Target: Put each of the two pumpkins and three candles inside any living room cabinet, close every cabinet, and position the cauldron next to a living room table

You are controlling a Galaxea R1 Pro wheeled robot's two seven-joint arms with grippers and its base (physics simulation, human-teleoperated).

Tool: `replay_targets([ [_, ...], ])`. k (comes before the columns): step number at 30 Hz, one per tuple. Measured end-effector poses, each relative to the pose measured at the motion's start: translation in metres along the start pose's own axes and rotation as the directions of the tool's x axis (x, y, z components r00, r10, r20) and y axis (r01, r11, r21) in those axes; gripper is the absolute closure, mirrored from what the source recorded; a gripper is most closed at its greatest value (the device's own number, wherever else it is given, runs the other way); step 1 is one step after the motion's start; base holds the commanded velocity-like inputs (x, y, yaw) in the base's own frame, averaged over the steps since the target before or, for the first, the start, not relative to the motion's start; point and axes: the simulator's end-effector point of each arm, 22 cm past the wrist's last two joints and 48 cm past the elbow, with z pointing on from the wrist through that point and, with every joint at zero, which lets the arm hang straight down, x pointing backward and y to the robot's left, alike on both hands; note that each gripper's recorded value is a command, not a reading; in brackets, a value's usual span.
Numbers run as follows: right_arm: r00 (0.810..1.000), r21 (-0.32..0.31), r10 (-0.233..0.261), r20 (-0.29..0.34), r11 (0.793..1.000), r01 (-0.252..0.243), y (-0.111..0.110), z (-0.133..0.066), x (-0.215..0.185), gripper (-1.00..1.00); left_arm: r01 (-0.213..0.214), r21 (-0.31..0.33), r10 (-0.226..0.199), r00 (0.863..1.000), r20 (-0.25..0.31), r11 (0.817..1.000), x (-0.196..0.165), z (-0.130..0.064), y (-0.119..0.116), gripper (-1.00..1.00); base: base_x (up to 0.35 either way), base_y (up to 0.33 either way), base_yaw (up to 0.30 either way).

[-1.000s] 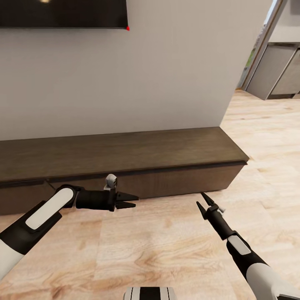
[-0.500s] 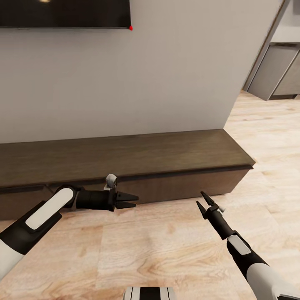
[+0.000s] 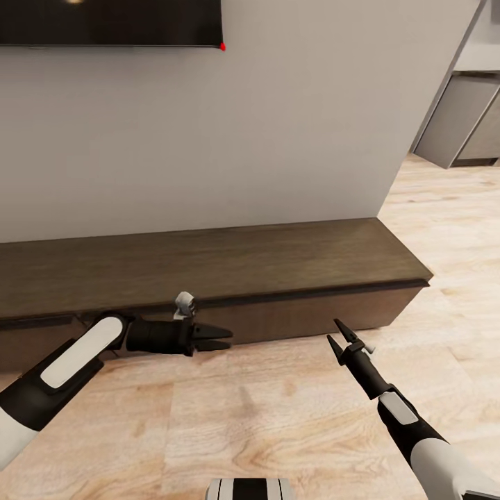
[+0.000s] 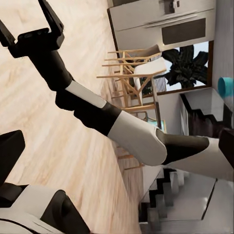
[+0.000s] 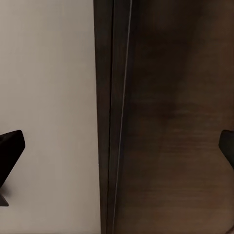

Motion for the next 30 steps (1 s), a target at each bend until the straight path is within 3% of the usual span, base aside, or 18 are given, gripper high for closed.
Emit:
replay_targets([
  [8,1.000,0.000,-0.001,-0.001,1.000,0.001,0.000,0.000,0.000,-1.00,0.049,0.117,-0.047,0.999,-0.025,0.992,0.030,0.010,-0.016,-1.00,0.002,0.001,0.000],
  [11,1.000,-0.001,-0.002,-0.001,1.000,0.002,0.000,0.000,0.000,-1.00,0.089,0.166,-0.085,0.996,-0.035,0.982,0.048,0.017,-0.022,-1.00,0.000,0.000,0.000],
  [15,1.000,-0.001,-0.003,-0.001,1.000,0.003,0.001,0.000,0.000,-1.00,0.117,0.195,-0.112,0.993,-0.036,0.974,0.056,0.019,-0.025,-1.00,0.042,0.000,0.000],
  [30,0.999,0.002,-0.031,0.011,1.000,0.031,0.000,0.001,-0.001,-1.00,0.114,0.204,-0.114,0.993,-0.014,0.972,0.051,0.015,-0.027,-1.00,0.107,0.000,0.000],
])
